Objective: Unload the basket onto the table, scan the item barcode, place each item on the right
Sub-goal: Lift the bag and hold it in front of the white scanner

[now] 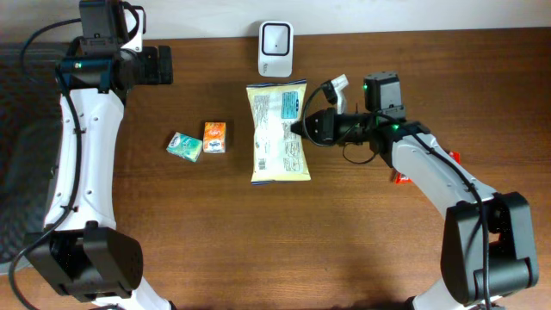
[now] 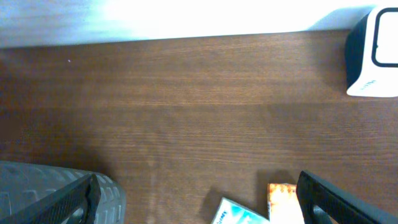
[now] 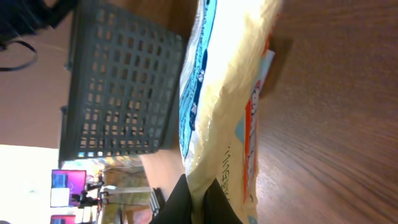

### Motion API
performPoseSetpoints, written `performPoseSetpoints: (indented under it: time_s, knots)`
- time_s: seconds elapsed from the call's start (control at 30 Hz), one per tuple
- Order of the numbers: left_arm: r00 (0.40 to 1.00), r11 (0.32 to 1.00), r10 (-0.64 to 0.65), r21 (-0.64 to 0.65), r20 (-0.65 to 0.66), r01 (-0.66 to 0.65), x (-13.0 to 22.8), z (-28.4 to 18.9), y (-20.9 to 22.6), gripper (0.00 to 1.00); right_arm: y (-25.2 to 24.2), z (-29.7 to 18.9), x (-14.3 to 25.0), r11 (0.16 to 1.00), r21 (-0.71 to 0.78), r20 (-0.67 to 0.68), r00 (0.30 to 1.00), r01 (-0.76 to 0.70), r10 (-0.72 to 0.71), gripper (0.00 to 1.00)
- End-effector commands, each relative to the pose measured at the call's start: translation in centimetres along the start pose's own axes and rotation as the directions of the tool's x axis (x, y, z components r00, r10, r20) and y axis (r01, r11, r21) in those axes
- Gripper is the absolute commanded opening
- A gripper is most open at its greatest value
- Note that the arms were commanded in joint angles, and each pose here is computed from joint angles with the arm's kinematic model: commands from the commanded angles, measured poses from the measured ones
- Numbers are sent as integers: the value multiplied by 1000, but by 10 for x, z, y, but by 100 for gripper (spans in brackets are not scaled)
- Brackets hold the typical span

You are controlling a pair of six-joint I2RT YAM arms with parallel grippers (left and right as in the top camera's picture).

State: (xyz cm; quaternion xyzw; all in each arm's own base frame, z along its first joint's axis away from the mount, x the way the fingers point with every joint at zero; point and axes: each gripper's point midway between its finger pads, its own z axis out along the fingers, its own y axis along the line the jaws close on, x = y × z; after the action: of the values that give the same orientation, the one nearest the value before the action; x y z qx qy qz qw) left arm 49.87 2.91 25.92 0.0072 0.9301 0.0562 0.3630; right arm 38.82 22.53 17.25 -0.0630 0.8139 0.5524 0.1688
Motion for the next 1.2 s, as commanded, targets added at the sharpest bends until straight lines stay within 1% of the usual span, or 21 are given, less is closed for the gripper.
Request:
performPoseSetpoints:
  time_s: [0.0,0.07,0.17,0.27,0.33,0.4,0.43,0.53,0.6,0.67,0.73,0.8,0.87,0.9,0.97,1.07,1.1,1.17]
  knots:
    - [1000,1000,-5,9,25,5,-6,-10,0,99,23,-10,-11,997,-79,20,1000,-1,2,4]
    - [1000,1000,-5,9,24,5,-5,-9,0,99,26,-13,-21,996,-86,54,999,13,-8,4]
    - [1000,1000,-5,9,24,5,-5,-9,0,99,16,-15,-32,1000,-21,114,993,14,-12,4]
    - [1000,1000,-5,9,25,5,-6,-10,0,99,-2,-20,-51,994,107,221,975,-1,-23,4]
    - [1000,1000,-5,9,24,5,-5,-9,0,99,-17,-28,-64,976,213,293,956,-35,-29,4]
    - [1000,1000,-5,9,25,5,-6,-10,0,99,-29,-37,-73,946,317,326,944,-62,-48,4]
    - [1000,1000,-5,9,24,5,-5,-9,0,99,-34,-43,-78,921,385,328,941,-55,-81,4]
    - [1000,1000,-5,9,24,5,-5,-9,0,99,-33,-66,-97,830,557,309,929,-1,-206,4]
    - [1000,1000,-5,9,25,5,-6,-10,0,99,-21,-73,-112,781,619,284,905,80,-317,4]
    - [1000,1000,-5,9,24,5,-5,-9,0,99,-8,-79,-128,711,683,250,861,168,-443,4]
    - [1000,1000,-5,9,24,5,-5,-9,0,99,-1,-85,-142,634,744,228,812,210,-537,4]
    - [1000,1000,-5,9,24,5,-5,-9,0,99,8,-85,-155,523,802,165,734,289,-659,4]
    - [1000,1000,-5,9,24,5,-5,-9,0,99,19,-79,-169,395,846,89,635,358,-767,4]
    - [1000,1000,-5,9,25,5,-6,-10,0,99,21,-78,-173,362,857,72,610,366,-789,4]
    - [1000,1000,-5,9,24,5,-5,-9,0,99,27,-71,-185,256,891,22,528,374,-849,4]
    - [1000,1000,-5,9,24,5,-5,-9,0,99,33,-62,-201,164,918,-8,431,360,-902,4]
    - [1000,1000,-5,9,25,5,-6,-10,0,99,34,-57,-206,143,920,-14,396,365,-918,4]
    - [1000,1000,-5,9,25,5,-6,-10,0,99,32,-46,-214,131,924,-1,343,360,-939,4]
